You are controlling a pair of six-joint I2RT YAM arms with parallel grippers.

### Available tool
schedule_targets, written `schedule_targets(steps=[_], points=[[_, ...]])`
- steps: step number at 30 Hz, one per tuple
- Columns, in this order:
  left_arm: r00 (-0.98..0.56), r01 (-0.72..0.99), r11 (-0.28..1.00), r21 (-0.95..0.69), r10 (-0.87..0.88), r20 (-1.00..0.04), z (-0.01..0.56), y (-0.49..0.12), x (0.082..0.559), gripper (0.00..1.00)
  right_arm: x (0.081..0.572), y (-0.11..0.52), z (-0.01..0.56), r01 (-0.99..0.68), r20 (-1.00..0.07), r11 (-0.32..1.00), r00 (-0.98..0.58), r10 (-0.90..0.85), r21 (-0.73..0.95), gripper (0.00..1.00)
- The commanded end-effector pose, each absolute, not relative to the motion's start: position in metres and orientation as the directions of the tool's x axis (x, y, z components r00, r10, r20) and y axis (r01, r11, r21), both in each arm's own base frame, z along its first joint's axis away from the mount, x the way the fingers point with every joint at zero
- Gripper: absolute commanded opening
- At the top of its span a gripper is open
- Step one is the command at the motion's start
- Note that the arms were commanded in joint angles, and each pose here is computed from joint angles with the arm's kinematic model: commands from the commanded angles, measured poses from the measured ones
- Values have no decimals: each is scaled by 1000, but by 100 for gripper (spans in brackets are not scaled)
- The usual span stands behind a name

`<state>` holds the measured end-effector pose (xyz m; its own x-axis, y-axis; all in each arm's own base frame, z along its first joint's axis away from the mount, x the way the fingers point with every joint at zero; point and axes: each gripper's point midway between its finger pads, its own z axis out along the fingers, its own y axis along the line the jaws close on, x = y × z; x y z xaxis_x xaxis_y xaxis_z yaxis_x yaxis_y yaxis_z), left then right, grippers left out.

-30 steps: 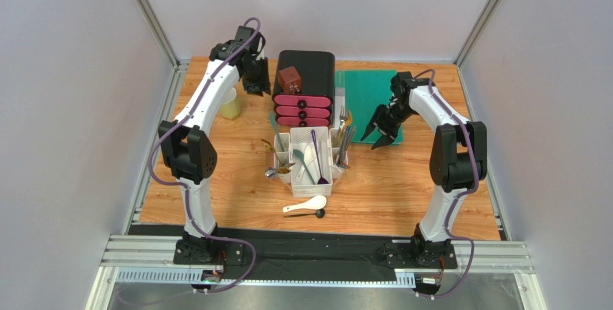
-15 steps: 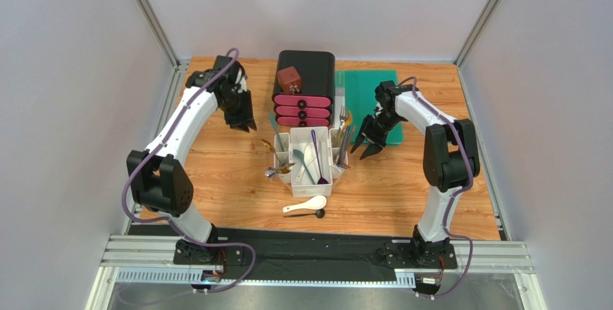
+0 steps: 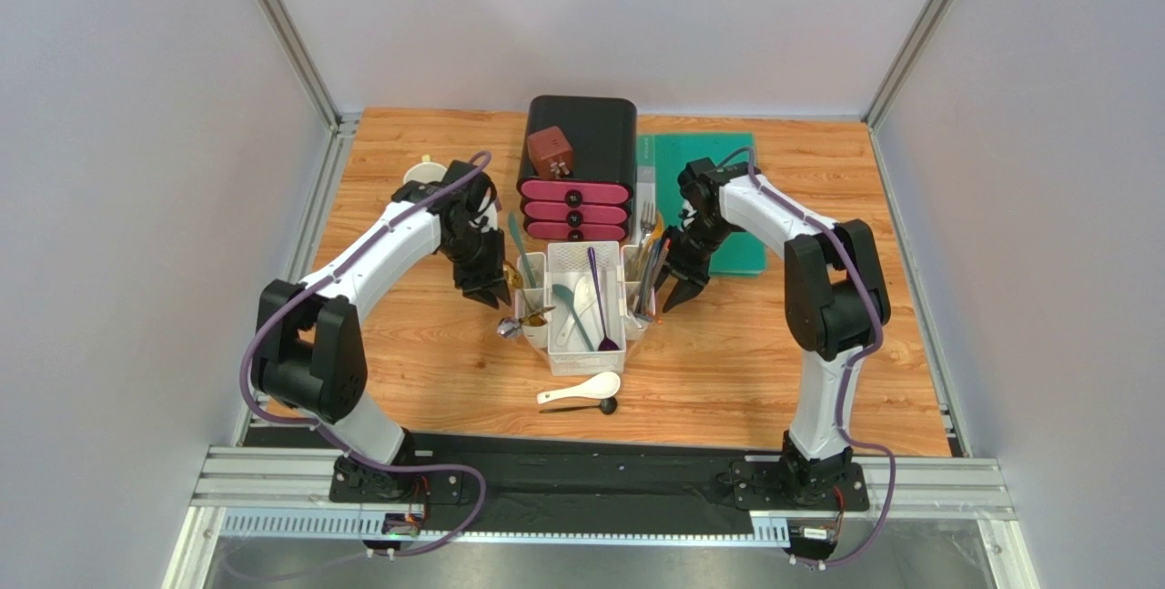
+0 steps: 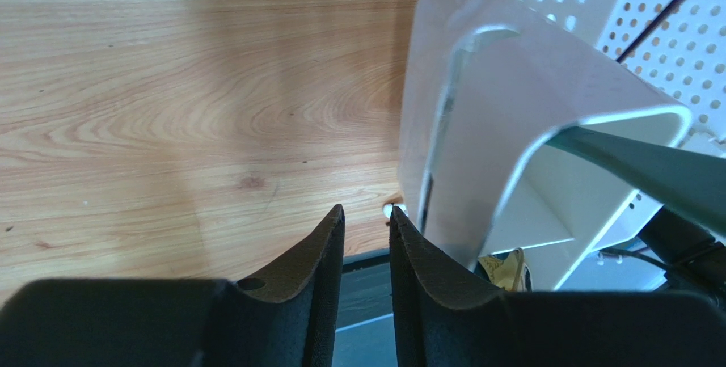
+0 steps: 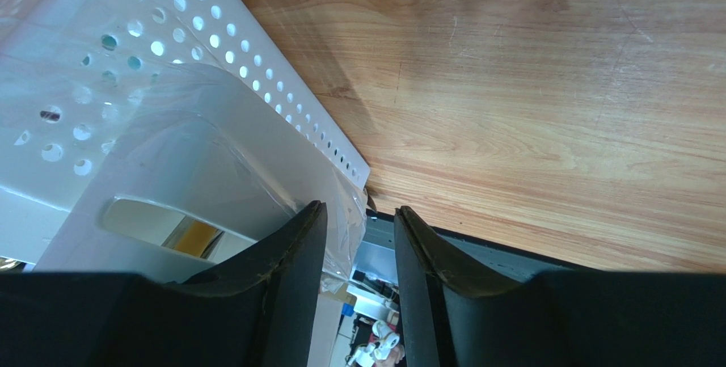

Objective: Sort the eating utensils into containers
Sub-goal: Move the storage box to the center of the board.

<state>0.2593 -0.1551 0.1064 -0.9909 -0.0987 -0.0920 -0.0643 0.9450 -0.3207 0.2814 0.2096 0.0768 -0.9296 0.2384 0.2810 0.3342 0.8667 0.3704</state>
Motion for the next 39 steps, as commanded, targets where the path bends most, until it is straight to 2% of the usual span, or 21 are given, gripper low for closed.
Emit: schedule_targets(steps=[1,23,28,32,37,39], points=[[-986,-20,925,-379,-82,-148,113,-179,264,32,285,228,88,331,283,845,-933,224,420,42],[-980,3,935,-354,-69,-189,110,-201,305,32,320,246,93,331,243,823,-939,242,462,42],[-969,26,950,-312,-53,-241,114,-196,317,37,325,248,95,322,233,821,-943,237,471,45],[-962,-15,977,-211,-71,-265,117,-174,322,43,324,236,99,294,215,845,-952,218,446,50],[-913,-121,973,-196,-186,-363,138,-128,321,45,318,206,105,327,185,852,-944,274,408,51],[-882,-113,978,-178,-181,-436,159,-109,316,45,316,197,108,345,176,845,-938,298,408,51]])
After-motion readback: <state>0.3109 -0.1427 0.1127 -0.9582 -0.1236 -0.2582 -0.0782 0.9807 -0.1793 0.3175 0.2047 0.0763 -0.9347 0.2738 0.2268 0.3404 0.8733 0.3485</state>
